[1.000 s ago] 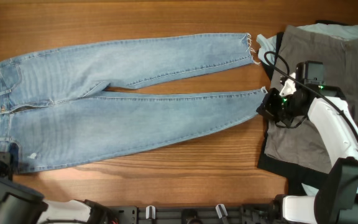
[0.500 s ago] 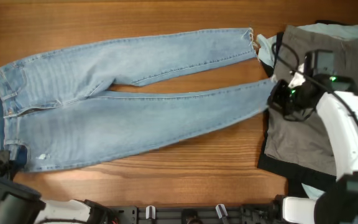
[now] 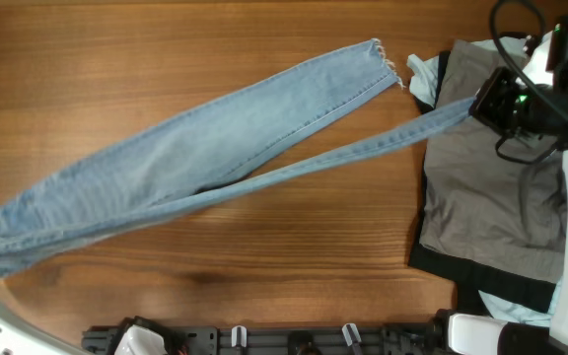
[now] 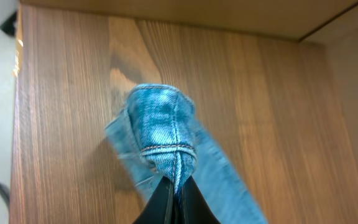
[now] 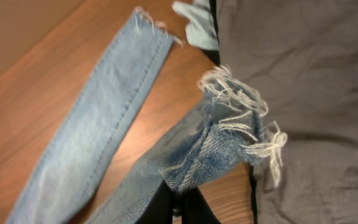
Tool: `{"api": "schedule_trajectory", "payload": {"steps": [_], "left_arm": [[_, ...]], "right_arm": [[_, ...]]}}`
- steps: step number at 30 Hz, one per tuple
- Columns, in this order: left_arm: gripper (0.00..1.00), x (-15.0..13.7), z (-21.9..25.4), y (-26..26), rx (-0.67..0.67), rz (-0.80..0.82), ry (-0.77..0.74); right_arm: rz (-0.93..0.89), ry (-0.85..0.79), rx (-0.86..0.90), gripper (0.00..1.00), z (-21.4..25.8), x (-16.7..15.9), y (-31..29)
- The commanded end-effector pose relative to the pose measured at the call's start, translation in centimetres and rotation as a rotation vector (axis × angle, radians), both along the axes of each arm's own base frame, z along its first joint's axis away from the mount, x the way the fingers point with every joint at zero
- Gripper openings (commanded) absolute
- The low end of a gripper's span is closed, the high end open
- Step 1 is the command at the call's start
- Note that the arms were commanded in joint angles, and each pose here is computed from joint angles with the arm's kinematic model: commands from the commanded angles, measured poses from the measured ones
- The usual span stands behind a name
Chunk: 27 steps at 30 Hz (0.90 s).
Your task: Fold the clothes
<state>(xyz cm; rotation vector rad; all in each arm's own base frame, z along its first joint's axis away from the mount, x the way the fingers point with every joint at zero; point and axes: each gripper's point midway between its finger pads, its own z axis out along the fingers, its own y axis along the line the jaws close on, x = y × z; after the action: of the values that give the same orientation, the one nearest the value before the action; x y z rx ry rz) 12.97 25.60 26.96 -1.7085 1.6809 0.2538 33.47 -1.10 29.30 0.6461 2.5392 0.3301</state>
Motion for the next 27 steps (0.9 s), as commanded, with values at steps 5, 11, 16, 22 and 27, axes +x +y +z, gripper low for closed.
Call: {"api": "schedule_trajectory", "payload": {"steps": [5, 11, 16, 22, 27], "left_arm": [[0.04, 0.5, -1.9, 2.1, -0.049, 0.036, 0.073], [0.04, 2.4, -8.3, 3.2, -0.229, -0.005, 0.206], [0.04, 5.8, -11.9, 3.9, -0.288, -0.079, 0.233], [0.06, 8.6, -13.8, 4.6, -0.266, -0.123, 0.256], [0.11, 8.9, -13.9, 5.0, -0.253, -0.122, 0.246]], "right_arm": [[-0.065, -0.018, -0.043, 0.04, -0.7, 3.1, -1.7], [0.015, 0.031, -0.039, 0.04, -6.7, 9.5, 0.5], [0.093, -0.004, -0.041, 0.04, -12.0, 15.5, 4.0], [0.140, -0.039, -0.039, 0.04, -18.1, 20.3, 6.8], [0.151, -0.086, -0.038, 0.04, -19.3, 22.0, 7.6]]}}
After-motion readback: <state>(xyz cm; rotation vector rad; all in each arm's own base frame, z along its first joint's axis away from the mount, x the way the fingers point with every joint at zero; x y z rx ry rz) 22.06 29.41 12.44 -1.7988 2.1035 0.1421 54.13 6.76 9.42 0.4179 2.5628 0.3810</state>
